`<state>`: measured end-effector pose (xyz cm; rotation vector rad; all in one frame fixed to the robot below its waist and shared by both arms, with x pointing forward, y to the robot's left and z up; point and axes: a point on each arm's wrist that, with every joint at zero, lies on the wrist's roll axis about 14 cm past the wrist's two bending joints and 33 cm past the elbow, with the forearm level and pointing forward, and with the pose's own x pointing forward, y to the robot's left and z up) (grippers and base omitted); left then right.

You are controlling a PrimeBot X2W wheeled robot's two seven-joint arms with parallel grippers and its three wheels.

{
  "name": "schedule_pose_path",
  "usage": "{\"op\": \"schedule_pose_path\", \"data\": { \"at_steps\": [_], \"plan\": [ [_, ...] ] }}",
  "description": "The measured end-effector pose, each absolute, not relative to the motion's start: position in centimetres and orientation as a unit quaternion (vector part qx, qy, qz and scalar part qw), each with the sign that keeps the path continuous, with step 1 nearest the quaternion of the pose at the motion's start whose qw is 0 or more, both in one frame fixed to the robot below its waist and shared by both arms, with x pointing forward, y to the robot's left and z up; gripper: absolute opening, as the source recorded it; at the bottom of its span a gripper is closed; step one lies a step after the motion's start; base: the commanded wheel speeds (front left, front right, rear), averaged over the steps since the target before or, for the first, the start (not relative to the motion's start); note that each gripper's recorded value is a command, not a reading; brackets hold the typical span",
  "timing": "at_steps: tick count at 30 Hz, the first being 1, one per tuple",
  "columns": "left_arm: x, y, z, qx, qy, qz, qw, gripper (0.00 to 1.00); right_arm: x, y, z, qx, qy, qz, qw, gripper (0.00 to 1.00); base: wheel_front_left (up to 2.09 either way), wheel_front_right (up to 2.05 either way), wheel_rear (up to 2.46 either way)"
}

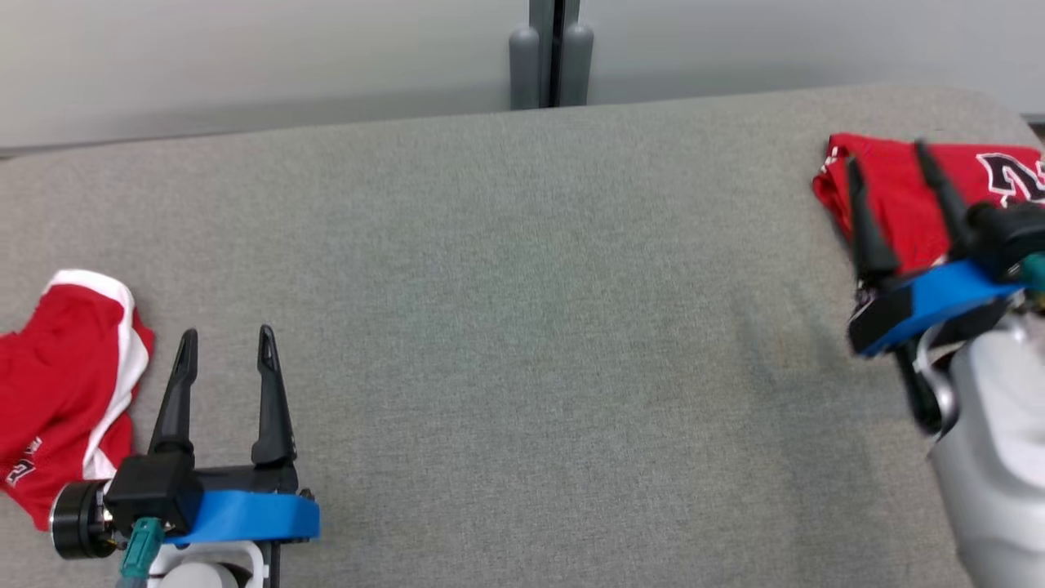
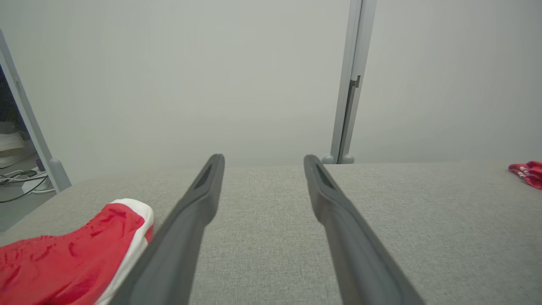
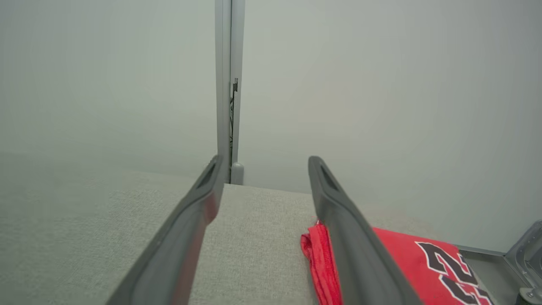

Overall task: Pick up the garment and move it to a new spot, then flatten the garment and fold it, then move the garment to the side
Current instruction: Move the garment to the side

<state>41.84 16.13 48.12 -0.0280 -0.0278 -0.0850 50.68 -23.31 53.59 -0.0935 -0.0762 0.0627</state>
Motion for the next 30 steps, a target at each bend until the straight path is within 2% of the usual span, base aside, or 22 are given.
{"op": "schedule_pose_path", "data": {
  "at_steps": [5,11,21,30],
  "plan": [
    [39.9,16.7,48.5,-0.016,-0.014,-0.033,0.999,1.00,48.0,-19.5,52.3,-0.018,-0.027,0.068,0.997,1.00,0.00,0.00,0.00],
    [38.7,17.1,48.6,-0.017,-0.013,-0.028,0.999,1.00,45.3,-17.5,51.4,0.015,-0.023,0.078,0.997,1.00,0.00,0.00,0.00],
    [37.4,17.2,48.7,-0.023,-0.013,-0.026,0.999,1.00,41.0,-17.4,50.2,0.046,-0.023,0.056,0.997,1.00,0.00,0.00,0.00],
    [37.0,17.0,49.0,-0.025,-0.017,-0.028,0.999,1.00,38.6,-17.8,50.1,0.063,-0.030,0.037,0.997,1.00,0.00,0.00,0.00]
  ]
}}
